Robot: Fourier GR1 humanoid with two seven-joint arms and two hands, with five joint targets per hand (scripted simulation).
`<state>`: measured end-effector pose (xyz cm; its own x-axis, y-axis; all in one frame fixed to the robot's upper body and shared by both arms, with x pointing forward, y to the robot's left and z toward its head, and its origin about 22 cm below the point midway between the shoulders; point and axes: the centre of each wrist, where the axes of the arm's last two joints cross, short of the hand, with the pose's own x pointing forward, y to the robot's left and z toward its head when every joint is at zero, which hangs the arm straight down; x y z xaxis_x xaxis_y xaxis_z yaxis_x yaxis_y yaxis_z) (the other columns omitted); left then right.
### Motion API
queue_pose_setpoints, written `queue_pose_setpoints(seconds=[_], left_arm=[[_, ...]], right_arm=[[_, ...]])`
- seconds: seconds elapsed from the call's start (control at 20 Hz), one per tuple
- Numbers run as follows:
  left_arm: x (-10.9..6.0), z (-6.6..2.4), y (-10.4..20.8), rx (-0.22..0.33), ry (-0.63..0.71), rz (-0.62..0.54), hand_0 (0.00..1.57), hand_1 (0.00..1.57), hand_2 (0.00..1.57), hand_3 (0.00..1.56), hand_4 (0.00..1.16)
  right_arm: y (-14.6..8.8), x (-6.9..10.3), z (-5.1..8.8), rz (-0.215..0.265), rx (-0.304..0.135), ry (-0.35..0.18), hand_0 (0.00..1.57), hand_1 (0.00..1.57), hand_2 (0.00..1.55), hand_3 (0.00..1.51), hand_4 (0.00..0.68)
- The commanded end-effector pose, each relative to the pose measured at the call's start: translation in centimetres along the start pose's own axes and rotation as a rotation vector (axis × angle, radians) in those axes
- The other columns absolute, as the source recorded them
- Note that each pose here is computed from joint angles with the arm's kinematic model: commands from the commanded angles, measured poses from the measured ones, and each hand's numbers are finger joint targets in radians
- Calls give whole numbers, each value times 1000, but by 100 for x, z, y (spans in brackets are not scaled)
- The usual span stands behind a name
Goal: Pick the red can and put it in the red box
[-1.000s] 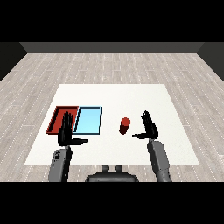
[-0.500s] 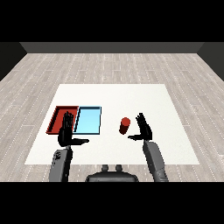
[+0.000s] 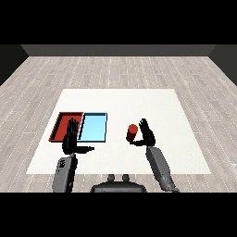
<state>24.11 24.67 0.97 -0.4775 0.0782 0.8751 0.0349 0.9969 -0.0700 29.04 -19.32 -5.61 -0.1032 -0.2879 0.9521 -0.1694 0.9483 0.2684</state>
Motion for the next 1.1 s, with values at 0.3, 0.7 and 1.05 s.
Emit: queue_pose_setpoints(seconds=[0.3, 0.7, 1.05], left_arm=[[37, -104, -38, -9, 3, 30, 0, 0, 0, 0, 0], [-3, 47, 33, -5, -17, 6, 0, 0, 0, 0, 0], [0, -207, -3, -3, -14, 7, 0, 0, 0, 0, 0]], right_arm=[[45, -78, -226, -1, 1, 31, 0, 0, 0, 0, 0], [69, -236, -242, 20, -22, 42, 0, 0, 0, 0, 0], [109, -182, -352, 8, -3, 48, 0, 0, 0, 0, 0]])
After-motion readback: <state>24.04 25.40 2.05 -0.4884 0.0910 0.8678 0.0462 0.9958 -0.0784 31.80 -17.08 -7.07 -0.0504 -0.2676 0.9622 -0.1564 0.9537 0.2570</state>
